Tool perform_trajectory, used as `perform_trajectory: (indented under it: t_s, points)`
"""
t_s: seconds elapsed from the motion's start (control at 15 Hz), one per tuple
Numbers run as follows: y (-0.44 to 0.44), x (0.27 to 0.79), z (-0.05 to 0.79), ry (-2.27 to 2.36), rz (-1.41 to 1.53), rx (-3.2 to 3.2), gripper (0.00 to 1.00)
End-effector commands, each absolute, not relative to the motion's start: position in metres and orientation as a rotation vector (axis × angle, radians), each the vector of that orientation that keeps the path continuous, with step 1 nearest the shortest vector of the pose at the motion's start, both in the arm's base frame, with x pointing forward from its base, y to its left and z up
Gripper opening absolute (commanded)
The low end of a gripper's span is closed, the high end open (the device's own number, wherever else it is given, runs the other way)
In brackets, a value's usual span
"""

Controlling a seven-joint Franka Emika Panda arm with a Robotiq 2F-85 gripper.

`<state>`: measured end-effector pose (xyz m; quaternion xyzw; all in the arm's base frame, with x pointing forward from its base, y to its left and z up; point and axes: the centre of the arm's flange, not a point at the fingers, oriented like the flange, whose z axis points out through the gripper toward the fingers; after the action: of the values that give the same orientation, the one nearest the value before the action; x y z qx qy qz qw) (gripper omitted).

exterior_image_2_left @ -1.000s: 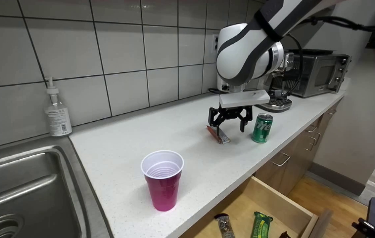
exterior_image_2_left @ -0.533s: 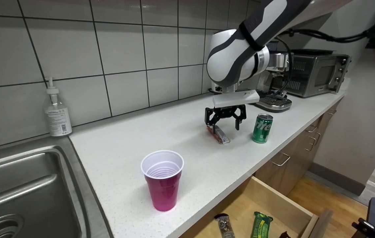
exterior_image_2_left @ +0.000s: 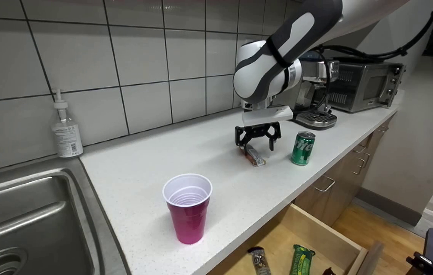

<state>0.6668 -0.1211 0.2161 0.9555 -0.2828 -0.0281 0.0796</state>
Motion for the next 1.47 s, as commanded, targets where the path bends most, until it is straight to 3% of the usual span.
perform_trajectory:
  t_s: [0.0,0.13,0.53,1.4]
  points:
    - [-0.126,0.686,0.217,-0.825,-0.116,2.863,0.75]
    - [-0.126,0.688,0.216,-0.824,-0.115,2.862,0.66]
    - [-0.125,0.691,0.214,-0.816,-0.114,2.861,0.18]
    - [-0.093,0.667,0.256,-0.802,-0.006,2.897,0.16]
